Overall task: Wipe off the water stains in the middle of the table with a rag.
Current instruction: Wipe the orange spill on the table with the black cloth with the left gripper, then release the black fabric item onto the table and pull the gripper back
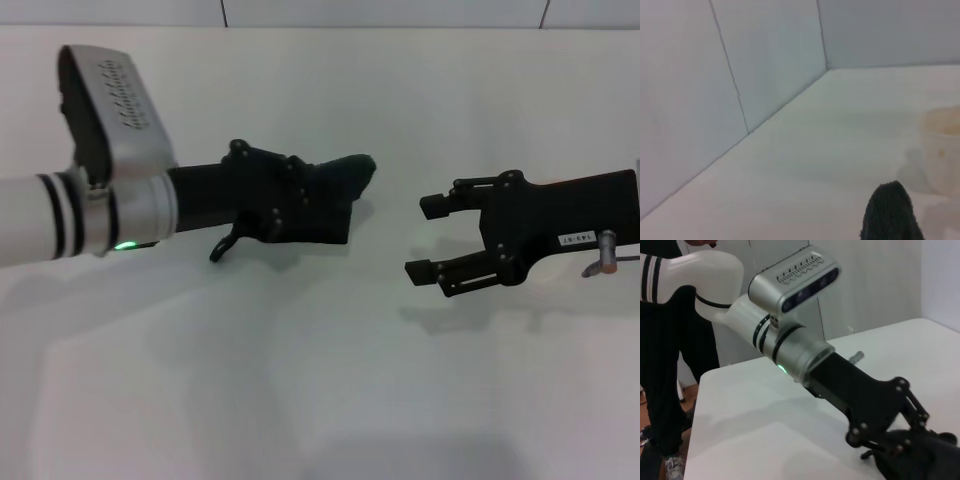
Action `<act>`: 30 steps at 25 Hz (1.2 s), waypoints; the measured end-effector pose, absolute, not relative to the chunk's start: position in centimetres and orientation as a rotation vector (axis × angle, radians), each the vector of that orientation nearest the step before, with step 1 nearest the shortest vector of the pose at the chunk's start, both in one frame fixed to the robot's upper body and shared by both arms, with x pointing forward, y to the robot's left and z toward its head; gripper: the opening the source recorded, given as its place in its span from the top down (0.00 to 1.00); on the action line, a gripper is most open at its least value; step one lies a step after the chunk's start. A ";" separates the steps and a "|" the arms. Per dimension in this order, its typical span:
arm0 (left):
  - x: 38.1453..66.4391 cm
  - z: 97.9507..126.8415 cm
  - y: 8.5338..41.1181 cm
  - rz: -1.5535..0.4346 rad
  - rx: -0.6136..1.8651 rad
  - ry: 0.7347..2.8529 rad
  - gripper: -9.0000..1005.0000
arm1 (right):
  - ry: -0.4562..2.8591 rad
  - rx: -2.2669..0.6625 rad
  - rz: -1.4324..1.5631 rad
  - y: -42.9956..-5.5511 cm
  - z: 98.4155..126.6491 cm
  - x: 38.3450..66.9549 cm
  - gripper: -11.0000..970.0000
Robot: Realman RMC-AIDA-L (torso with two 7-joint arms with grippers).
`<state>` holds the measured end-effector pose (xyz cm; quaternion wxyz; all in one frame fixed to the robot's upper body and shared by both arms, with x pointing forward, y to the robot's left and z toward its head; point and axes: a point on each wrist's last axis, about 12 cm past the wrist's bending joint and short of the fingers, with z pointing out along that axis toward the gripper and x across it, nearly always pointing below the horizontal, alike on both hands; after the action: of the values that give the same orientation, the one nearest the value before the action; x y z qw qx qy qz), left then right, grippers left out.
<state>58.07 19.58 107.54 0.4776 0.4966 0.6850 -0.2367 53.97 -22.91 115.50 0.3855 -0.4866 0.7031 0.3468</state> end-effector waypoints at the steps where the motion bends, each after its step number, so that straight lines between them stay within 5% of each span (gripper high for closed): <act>1: 58.0 107.6 19.9 -0.597 1.206 1.686 0.84 | 1.788 -1.238 0.886 -22.9 115.5 54.0 0.13; 19: 57.1 107.0 22.8 -0.661 1.235 1.886 0.80 | 1.779 -1.235 0.894 -22.2 115.5 54.1 0.13; 25: 57.2 107.4 23.2 -0.672 1.212 1.947 0.72 | 1.780 -1.233 0.894 -22.2 115.5 54.0 0.13; 30: 57.1 108.1 23.7 -0.663 1.168 1.934 0.47 | 1.782 -1.228 0.891 -22.3 115.5 54.0 0.13</act>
<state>57.10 23.65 108.07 0.3835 0.4583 0.7585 -0.2600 54.04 -22.32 115.52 0.3902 -0.4831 0.7011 0.3506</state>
